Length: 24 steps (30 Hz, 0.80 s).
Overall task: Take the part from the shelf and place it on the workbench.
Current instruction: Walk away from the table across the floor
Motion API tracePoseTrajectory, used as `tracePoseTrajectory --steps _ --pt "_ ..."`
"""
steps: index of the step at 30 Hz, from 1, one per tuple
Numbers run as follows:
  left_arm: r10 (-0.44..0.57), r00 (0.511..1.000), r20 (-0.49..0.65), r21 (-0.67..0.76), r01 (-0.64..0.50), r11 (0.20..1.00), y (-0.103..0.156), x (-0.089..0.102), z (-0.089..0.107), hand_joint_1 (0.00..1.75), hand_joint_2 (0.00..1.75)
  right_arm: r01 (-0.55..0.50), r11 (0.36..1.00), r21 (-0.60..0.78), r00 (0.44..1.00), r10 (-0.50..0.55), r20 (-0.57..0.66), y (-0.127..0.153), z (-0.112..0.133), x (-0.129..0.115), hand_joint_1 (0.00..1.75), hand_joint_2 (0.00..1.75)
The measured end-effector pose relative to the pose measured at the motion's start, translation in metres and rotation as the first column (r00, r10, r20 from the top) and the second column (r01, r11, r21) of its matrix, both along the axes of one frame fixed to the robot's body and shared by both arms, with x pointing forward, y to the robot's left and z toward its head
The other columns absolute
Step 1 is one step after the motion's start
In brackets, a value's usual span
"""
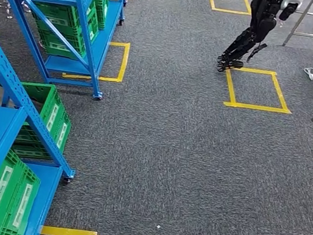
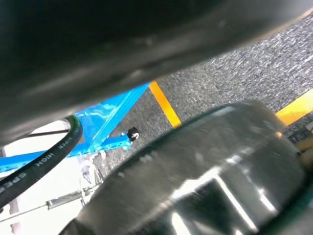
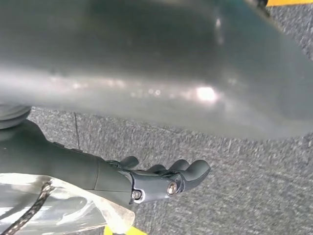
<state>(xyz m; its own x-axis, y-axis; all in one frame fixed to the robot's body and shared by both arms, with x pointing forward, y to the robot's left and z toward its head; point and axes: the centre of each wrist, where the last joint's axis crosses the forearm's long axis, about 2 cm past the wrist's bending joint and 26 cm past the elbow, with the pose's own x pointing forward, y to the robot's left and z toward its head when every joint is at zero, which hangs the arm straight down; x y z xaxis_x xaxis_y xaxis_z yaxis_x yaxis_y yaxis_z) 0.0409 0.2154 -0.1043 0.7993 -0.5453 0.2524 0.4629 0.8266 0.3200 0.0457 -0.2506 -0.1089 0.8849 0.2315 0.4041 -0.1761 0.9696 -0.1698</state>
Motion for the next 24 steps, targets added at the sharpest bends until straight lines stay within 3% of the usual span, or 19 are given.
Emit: tracePoseTrajectory --steps 24 --pt "-0.005 1.0 0.003 0.004 0.005 1.0 0.0011 0.0012 0.0 0.0 0.0 -0.008 1.0 -0.005 1.0 0.008 -0.006 0.0007 -0.0004 -0.0038 0.0 0.0"
